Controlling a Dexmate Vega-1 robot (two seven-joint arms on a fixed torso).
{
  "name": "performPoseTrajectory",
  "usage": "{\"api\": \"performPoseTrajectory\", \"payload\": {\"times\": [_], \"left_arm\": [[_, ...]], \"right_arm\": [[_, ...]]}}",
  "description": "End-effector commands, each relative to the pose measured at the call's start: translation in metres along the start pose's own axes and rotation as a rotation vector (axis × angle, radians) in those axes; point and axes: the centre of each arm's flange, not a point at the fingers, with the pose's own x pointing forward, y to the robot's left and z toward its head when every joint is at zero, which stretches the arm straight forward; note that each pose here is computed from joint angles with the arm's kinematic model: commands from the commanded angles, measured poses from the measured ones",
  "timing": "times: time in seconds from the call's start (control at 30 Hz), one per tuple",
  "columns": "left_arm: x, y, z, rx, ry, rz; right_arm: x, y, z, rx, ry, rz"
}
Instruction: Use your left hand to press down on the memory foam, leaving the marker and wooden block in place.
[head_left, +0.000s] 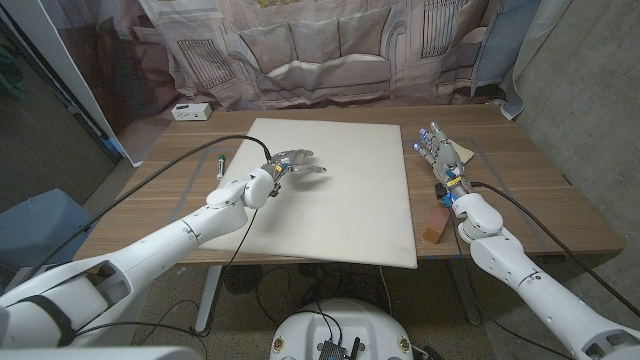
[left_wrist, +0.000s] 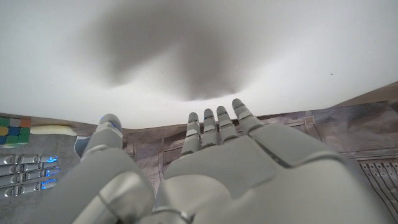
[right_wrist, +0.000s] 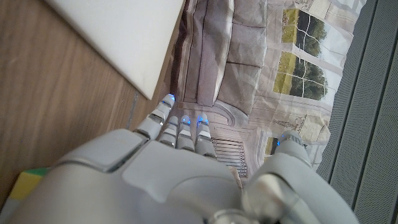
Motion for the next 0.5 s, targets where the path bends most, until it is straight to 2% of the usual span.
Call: {"api": "performPoseTrajectory", "payload": {"times": [0.03,0.27,0.5], "left_arm": [[0.0004,-0.0086,-0.0014,-0.011,0.006,-0.022],[0.001,-0.0151,-0.0024,-0.013,0.005,-0.052],[0.0025,-0.0159,-0.0015,0.002,0.004,-0.074]], "right_arm": [[0.0032,-0.0009,0.0043,-0.01,-0.001,0.005],[0.0046,0.0004,0.0046,-0.013,0.005,0.011],[0.0056,0.0002,0.0051,-0.011,0.001,0.006]]}}
